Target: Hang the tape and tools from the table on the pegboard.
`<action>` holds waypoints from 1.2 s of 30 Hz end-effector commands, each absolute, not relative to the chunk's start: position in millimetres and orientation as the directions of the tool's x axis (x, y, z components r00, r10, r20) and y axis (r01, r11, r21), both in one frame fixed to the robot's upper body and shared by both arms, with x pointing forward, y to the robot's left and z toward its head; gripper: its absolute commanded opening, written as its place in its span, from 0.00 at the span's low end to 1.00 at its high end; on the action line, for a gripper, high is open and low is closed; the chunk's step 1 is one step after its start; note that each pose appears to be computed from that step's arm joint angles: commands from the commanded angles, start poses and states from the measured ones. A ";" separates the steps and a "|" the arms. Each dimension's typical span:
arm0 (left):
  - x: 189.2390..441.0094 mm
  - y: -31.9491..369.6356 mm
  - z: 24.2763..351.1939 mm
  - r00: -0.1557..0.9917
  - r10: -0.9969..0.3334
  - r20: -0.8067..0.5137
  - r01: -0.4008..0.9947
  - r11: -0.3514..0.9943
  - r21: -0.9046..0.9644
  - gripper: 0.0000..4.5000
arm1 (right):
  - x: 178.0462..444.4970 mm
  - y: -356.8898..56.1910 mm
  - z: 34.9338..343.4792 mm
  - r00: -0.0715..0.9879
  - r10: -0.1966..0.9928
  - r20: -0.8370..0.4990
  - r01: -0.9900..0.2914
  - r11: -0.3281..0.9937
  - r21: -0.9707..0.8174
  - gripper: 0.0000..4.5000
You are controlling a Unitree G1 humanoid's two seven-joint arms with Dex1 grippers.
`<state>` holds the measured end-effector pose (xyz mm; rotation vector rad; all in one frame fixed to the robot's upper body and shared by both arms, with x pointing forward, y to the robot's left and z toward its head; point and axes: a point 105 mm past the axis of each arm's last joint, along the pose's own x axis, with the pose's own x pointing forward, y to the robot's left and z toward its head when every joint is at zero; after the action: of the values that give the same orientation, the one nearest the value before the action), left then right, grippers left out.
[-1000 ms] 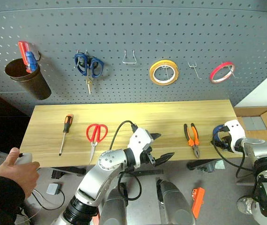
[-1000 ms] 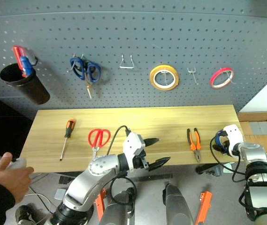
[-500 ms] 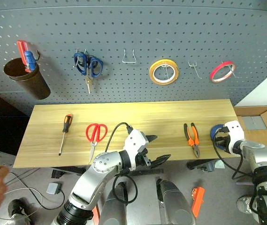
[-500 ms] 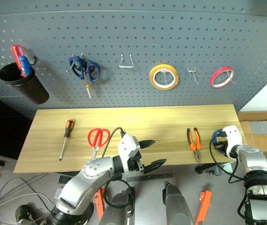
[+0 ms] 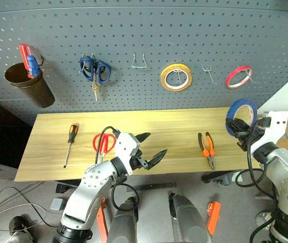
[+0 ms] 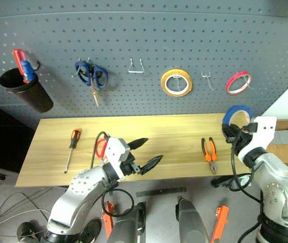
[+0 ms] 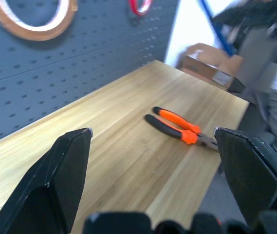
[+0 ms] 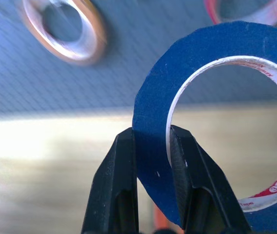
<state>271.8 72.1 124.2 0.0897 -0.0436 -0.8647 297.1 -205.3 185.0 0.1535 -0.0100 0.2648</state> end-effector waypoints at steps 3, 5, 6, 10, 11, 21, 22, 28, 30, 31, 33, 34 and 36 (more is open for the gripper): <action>268.0 67.8 136.3 0.643 -0.764 0.060 0.754 0.645 0.125 0.96 | 302.7 -184.7 223.8 0.934 0.303 0.190 -0.328 0.937 0.120 0.08; 269.3 67.3 135.9 0.643 -0.764 0.058 0.754 0.645 0.127 0.96 | 309.6 -178.7 225.9 0.926 0.320 0.198 -0.345 0.933 0.105 0.08; 269.8 67.2 135.9 0.643 -0.763 0.058 0.753 0.645 0.129 0.96 | 312.5 -176.9 226.6 0.924 0.326 0.201 -0.350 0.932 0.099 0.08; 271.3 67.5 136.7 0.647 -0.760 0.060 0.749 0.649 0.132 0.96 | 324.9 -171.5 223.3 0.919 0.350 0.179 -0.369 0.925 0.086 0.08; 271.3 67.5 136.8 0.649 -0.758 0.060 0.747 0.651 0.135 0.96 | 328.6 -168.8 220.3 0.915 0.366 0.168 -0.382 0.921 0.077 0.08; 269.5 70.5 138.7 0.669 -0.740 0.065 0.728 0.671 0.140 0.96 | 360.9 -154.3 213.9 0.886 0.435 0.157 -0.447 0.894 0.044 0.08; 269.5 70.7 138.8 0.671 -0.739 0.065 0.727 0.672 0.140 0.96 | 363.2 -153.1 214.4 0.884 0.440 0.158 -0.451 0.892 0.041 0.08; 271.6 71.6 139.7 0.681 -0.729 0.067 0.717 0.682 0.146 0.96 | 383.1 -144.6 206.1 0.879 0.459 0.128 -0.466 0.885 0.025 0.08; 272.8 72.2 139.9 0.685 -0.725 0.068 0.712 0.686 0.147 0.96 | 391.9 -140.3 204.8 0.876 0.465 0.128 -0.471 0.882 0.019 0.08; 273.1 72.3 140.1 0.686 -0.724 0.068 0.711 0.687 0.147 0.96 | 395.3 -138.7 204.4 0.875 0.467 0.128 -0.473 0.881 0.016 0.08; 274.1 72.3 140.2 0.688 -0.722 0.069 0.709 0.690 0.147 0.96 | 402.9 -132.8 202.2 0.870 0.477 0.123 -0.480 0.877 0.001 0.08; 275.0 72.3 140.6 0.690 -0.721 0.069 0.707 0.691 0.147 0.96 | 407.4 -129.4 200.8 0.869 0.481 0.119 -0.484 0.875 -0.006 0.08; 276.8 72.1 140.8 0.693 -0.717 0.070 0.704 0.695 0.146 0.96 | 418.6 -124.7 199.3 0.872 0.475 0.117 -0.477 0.879 -0.012 0.08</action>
<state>278.3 76.3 128.3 0.1031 -0.0720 -0.7895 413.6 -130.4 190.8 0.0394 -0.0758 0.4857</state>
